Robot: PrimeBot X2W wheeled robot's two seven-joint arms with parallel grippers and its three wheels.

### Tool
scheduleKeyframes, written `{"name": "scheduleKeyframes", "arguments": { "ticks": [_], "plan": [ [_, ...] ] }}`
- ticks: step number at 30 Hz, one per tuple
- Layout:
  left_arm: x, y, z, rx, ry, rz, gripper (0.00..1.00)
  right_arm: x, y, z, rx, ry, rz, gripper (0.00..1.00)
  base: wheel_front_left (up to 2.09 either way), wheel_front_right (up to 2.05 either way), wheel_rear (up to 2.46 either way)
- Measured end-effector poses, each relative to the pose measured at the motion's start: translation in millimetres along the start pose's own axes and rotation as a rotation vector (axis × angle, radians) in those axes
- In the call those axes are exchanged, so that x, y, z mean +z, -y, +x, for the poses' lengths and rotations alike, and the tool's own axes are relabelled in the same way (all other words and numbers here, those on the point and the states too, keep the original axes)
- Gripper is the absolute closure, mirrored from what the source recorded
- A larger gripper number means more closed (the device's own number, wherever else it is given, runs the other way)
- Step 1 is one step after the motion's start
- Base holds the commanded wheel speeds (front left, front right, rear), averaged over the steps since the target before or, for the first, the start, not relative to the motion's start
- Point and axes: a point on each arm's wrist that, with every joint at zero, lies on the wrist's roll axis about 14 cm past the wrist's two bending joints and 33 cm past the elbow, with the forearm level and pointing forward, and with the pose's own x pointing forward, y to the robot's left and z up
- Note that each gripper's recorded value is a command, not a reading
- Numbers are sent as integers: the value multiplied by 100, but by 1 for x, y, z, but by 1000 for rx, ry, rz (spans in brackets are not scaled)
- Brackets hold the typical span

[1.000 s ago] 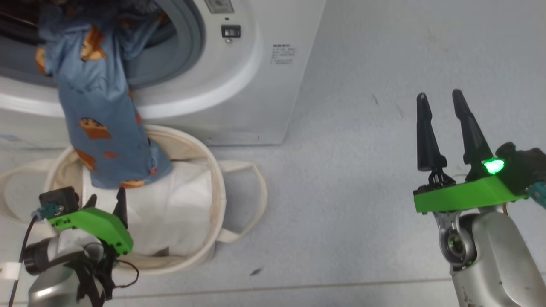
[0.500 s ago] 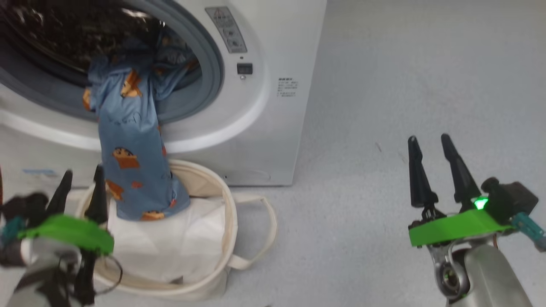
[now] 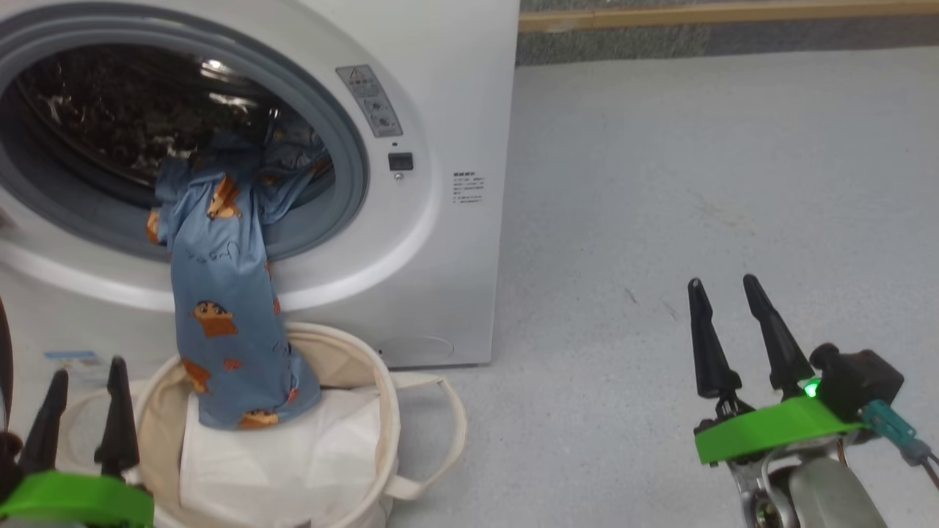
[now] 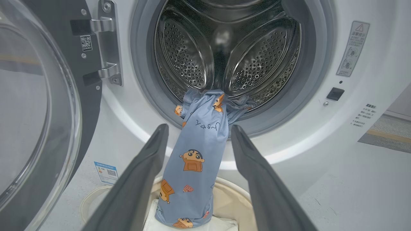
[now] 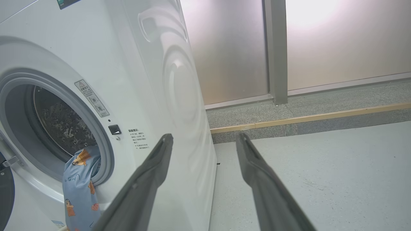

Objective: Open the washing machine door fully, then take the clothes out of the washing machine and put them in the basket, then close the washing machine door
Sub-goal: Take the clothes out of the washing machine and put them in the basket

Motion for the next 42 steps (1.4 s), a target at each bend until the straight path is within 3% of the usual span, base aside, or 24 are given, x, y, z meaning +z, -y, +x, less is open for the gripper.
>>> {"name": "scheduleKeyframes", "arguments": {
  "ticks": [11, 42],
  "plan": [
    [0, 9, -26, -26, -26, -6, 0, 5, 1, -15, -4, 7, -20, 0, 0, 0, 0],
    [-13, 12, -22, -26, -61, -30, 0, -4, 2, -15, -7, -22, -19, 0, 0, 0, 0]
  ]
}}
